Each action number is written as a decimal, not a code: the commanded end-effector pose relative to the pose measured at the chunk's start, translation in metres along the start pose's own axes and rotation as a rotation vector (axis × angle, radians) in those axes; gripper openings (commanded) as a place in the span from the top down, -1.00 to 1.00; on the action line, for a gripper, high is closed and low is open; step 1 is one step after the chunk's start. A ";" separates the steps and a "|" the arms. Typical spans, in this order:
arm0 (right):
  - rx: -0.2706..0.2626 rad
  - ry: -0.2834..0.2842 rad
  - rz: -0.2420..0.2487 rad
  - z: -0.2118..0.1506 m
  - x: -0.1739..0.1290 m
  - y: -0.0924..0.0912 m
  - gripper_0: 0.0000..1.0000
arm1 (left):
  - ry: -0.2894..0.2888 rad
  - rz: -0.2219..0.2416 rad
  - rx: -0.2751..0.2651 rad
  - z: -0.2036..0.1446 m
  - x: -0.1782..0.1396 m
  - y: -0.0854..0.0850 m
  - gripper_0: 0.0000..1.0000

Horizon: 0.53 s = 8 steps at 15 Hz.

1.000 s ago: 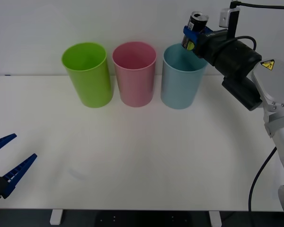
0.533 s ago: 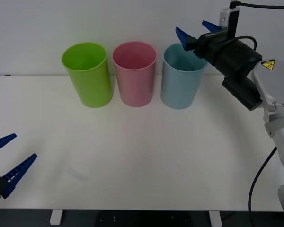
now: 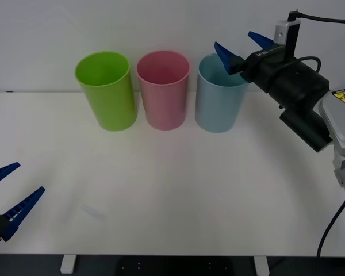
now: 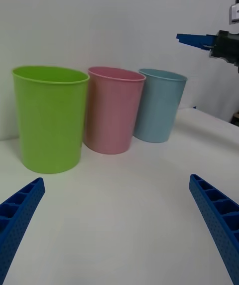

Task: Grasp the object on the table and drop it into the matching bin: aluminum can to the light blue bin, PET bottle to the pink bin.

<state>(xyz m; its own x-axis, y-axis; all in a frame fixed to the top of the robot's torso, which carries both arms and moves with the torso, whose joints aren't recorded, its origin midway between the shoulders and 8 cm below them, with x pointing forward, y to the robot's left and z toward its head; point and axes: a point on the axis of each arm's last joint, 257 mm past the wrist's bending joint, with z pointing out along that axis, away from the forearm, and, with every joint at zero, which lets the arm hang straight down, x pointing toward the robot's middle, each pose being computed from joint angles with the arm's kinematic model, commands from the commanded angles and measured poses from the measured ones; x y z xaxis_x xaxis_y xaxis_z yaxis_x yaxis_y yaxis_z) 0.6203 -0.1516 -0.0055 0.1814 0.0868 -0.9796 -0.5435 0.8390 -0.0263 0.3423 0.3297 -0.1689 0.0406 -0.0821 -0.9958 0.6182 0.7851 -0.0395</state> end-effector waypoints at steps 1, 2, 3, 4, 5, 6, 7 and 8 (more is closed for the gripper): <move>-0.033 -0.008 -0.009 -0.026 -0.002 0.013 -1.00 | 0.000 0.000 0.000 0.000 0.000 0.000 -1.00; -0.044 -0.007 -0.011 -0.035 -0.002 0.017 -1.00 | 0.000 0.000 0.000 0.000 0.000 0.000 -1.00; -0.063 0.000 -0.010 -0.047 0.001 0.023 -1.00 | 0.000 0.000 0.000 0.000 0.000 0.000 -1.00; -0.075 0.005 -0.012 -0.057 0.002 0.027 -1.00 | 0.000 0.000 0.000 0.000 0.000 0.000 -1.00; -0.088 0.009 -0.017 -0.066 0.003 0.031 -1.00 | 0.000 0.000 0.000 0.000 0.000 0.000 -1.00; -0.106 0.020 -0.024 -0.079 0.005 0.034 -1.00 | 0.000 0.000 0.000 0.000 0.000 0.000 -1.00; -0.119 0.031 -0.032 -0.089 0.009 0.036 -1.00 | 0.000 0.000 0.000 0.000 0.000 0.000 -1.00; -0.126 0.042 -0.040 -0.098 0.012 0.036 -1.00 | 0.000 0.000 0.000 0.000 0.000 0.000 -1.00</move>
<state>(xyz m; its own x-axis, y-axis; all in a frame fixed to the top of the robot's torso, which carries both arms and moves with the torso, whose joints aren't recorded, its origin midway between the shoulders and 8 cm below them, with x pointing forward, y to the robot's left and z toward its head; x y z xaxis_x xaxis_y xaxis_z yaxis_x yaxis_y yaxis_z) 0.5279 -0.1696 -0.0345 0.1745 0.0389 -0.9839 -0.6323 0.7704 -0.0817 0.3423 0.3297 -0.1689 0.0407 -0.0821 -0.9958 0.6182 0.7850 -0.0395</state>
